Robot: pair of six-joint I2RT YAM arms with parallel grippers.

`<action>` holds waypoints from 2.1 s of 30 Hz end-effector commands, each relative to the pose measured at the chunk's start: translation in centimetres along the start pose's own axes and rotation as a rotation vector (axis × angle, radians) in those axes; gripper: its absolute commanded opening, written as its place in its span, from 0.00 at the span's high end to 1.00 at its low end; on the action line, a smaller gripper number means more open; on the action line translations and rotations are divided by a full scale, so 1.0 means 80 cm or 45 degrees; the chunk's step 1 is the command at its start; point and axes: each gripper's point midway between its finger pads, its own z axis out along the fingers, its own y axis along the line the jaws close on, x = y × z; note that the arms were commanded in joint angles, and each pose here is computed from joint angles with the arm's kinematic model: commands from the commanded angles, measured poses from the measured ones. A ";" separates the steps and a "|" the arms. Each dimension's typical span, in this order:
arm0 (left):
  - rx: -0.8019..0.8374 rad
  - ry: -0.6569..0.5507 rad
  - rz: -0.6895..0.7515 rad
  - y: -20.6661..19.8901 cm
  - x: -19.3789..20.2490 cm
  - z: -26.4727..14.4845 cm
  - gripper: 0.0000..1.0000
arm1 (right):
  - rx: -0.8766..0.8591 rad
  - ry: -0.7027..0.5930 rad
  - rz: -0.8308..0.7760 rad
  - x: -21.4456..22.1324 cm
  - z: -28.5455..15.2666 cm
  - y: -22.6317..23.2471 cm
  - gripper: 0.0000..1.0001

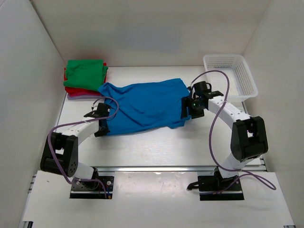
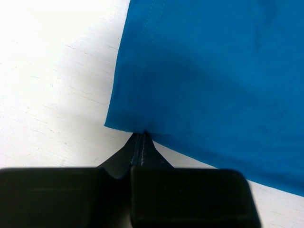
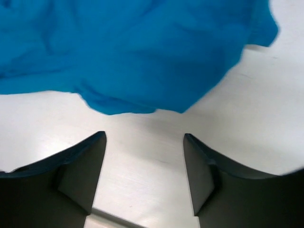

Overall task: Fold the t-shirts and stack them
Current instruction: Flatten out the tshirt

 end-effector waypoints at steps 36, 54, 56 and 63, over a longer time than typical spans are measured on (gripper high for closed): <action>0.041 -0.045 0.016 -0.010 -0.009 -0.012 1.00 | 0.533 0.080 -0.961 0.058 0.077 0.159 0.74; 0.037 -0.025 0.037 -0.012 -0.006 -0.010 1.00 | 0.255 -0.197 -0.672 0.005 0.046 0.102 0.50; 0.025 -0.027 0.035 -0.010 -0.005 -0.009 1.00 | 0.227 -0.209 -0.703 -0.001 0.056 0.096 0.48; 0.026 -0.020 0.031 -0.010 -0.006 -0.008 1.00 | 0.063 -0.329 -0.768 -0.039 0.051 0.129 0.42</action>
